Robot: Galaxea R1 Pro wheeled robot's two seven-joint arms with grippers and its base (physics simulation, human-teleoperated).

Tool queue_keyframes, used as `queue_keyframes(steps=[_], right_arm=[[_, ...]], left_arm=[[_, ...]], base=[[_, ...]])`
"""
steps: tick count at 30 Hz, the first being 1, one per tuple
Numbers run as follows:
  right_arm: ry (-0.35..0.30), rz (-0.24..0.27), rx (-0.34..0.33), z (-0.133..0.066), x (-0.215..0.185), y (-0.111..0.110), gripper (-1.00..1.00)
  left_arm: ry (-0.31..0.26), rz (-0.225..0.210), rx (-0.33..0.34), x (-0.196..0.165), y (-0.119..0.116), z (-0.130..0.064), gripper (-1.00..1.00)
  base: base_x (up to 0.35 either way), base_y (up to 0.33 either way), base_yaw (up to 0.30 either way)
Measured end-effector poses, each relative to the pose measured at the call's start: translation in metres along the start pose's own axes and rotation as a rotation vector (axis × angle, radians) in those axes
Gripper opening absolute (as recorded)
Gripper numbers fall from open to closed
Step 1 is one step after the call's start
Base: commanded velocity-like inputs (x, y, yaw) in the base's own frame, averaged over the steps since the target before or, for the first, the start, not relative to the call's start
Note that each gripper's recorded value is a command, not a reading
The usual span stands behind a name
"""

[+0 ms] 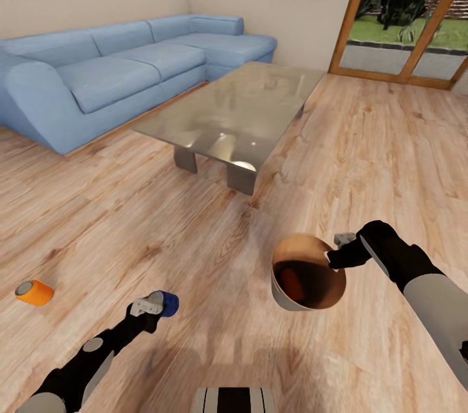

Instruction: Put the three can of soda from the living room inside the tash can in the kitchen.

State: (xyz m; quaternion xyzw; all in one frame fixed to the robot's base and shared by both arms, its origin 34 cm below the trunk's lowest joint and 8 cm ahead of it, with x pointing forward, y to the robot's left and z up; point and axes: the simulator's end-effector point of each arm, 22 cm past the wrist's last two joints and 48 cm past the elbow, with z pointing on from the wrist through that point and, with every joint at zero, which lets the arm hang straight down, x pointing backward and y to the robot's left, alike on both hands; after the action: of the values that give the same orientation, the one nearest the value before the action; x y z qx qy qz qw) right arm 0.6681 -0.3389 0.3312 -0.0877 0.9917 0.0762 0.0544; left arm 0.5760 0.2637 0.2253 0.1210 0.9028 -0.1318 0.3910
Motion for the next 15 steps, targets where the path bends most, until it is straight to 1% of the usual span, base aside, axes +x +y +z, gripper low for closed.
queue_keyframes(steps=[1,2,3,4,5,6,7,8,9,11,12,13,14,15], right_arm=[[-0.003,-0.001,0.001,-0.002,-0.001,0.001,-1.0],[-0.007,-0.002,0.001,-0.005,-0.002,0.001,-1.0],[-0.011,-0.003,0.002,-0.007,-0.003,0.001,-1.0],[-0.014,-0.004,0.003,-0.009,-0.004,0.001,-1.0],[-0.017,-0.006,0.005,-0.011,-0.004,0.002,-1.0],[-0.019,-0.01,0.007,-0.013,-0.004,0.003,-1.0],[-0.022,-0.013,0.008,-0.015,-0.005,0.004,-1.0],[-0.026,-0.016,0.006,-0.016,-0.006,0.006,-1.0],[-0.03,-0.014,0.001,-0.019,-0.007,0.008,-1.0],[-0.025,-0.016,-0.007,-0.017,-0.006,0.012,-1.0],[-0.021,-0.031,-0.002,-0.014,-0.006,0.016,-1.0],[-0.02,-0.035,-0.004,-0.013,-0.007,0.019,-1.0],[-0.018,-0.051,-0.003,-0.01,-0.008,0.025,-1.0],[-0.014,-0.066,-0.008,-0.006,-0.009,0.034,-1.0]], left_arm=[[-0.021,0.003,0.012,-0.017,-0.002,0.001,-1.0],[-0.032,0.004,0.019,-0.026,-0.004,0.002,-1.0],[-0.056,0.002,0.034,-0.051,-0.004,0.001,-1.0],[-0.068,0.007,0.039,-0.063,-0.003,0.0,-1.0],[-0.083,0.015,0.045,-0.085,0.0,-0.004,-1.0],[-0.107,-0.012,0.037,-0.122,0.015,-0.014,-1.0],[-0.147,-0.024,0.037,-0.157,0.023,-0.025,-1.0],[-0.161,-0.058,0.041,-0.19,0.033,-0.043,-1.0],[-0.184,-0.065,0.054,-0.215,0.032,-0.055,-1.0],[-0.169,-0.093,0.107,-0.262,0.026,-0.082,-1.0],[-0.146,-0.098,0.14,-0.295,0.024,-0.096,-1.0],[-0.168,-0.1,0.163,-0.325,0.022,-0.103,-1.0],[-0.171,-0.093,0.176,-0.355,0.023,-0.11,-1.0],[-0.192,-0.099,0.202,-0.396,0.021,-0.119,-1.0]], base=[[0.0,0.0,0.0],[0.0,0.0,0.0],[0.0,0.0,0.0],[0.0,0.0,0.0],[0.0,0.0,0.0],[0.0,0.0,0.0],[0.0,0.0,0.0],[0.0,0.0,0.0],[0.0,0.0,0.0],[0.0,0.0,0.0],[0.0,0.0,0.0],[0.0,0.0,0.0],[0.0,0.0,0.0],[0.0,0.0,0.0]])
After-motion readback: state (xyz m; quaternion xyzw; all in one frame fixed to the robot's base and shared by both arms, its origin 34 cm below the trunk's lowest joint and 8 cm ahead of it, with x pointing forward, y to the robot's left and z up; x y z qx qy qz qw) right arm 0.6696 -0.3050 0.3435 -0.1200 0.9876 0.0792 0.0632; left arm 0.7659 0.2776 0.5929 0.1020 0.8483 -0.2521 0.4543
